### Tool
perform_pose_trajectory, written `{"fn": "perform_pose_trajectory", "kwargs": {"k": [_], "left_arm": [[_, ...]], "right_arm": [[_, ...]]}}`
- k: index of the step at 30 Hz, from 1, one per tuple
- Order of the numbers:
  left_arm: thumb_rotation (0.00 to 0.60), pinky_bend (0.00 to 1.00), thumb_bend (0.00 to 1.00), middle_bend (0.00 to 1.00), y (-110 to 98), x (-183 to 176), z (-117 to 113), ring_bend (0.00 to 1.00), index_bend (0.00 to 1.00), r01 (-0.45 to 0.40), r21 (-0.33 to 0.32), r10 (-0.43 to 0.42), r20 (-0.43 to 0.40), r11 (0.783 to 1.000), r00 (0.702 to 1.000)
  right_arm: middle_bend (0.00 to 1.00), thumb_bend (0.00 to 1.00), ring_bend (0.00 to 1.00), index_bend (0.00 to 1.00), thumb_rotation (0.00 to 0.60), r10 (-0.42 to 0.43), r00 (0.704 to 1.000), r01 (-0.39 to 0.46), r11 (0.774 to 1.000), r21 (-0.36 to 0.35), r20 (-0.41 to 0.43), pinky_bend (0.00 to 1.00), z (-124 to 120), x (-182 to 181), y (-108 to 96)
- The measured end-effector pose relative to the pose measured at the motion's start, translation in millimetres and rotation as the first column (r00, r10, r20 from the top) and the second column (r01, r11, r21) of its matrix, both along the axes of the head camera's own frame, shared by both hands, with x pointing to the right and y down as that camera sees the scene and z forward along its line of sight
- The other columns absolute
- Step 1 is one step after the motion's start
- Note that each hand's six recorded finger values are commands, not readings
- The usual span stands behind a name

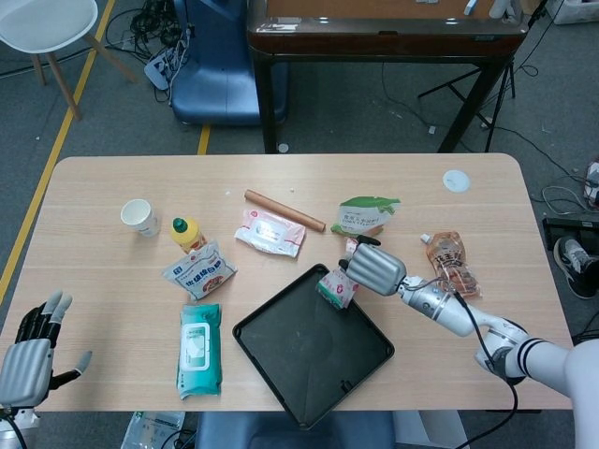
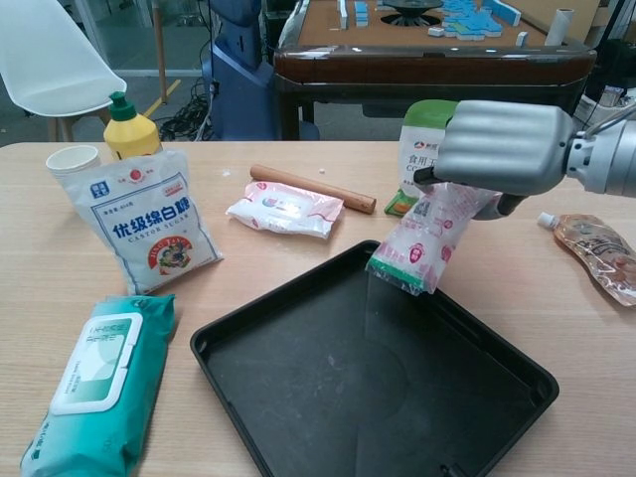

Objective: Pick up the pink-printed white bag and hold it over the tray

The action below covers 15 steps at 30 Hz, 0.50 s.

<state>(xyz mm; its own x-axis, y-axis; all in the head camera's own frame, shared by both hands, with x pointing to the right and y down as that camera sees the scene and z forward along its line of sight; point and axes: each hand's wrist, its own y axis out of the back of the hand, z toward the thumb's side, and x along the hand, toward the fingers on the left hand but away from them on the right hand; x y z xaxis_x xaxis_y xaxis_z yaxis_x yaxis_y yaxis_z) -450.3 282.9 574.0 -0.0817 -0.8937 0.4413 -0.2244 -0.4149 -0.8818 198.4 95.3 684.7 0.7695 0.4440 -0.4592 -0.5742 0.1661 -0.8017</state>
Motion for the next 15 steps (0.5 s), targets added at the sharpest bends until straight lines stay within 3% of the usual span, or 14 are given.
{"fn": "perform_pose_trajectory", "kwargs": {"k": [15], "left_arm": [[0.600,0.03,0.24,0.00,2,-2,0,0.00,0.04,0.009,-0.004,-0.009,0.001,1.000,1.000]], "right_arm": [[0.85,0.70,0.74,0.98,0.600,-0.051,0.996,0.052,0.999,0.001,-0.076,0.60,12,-3,10]]}}
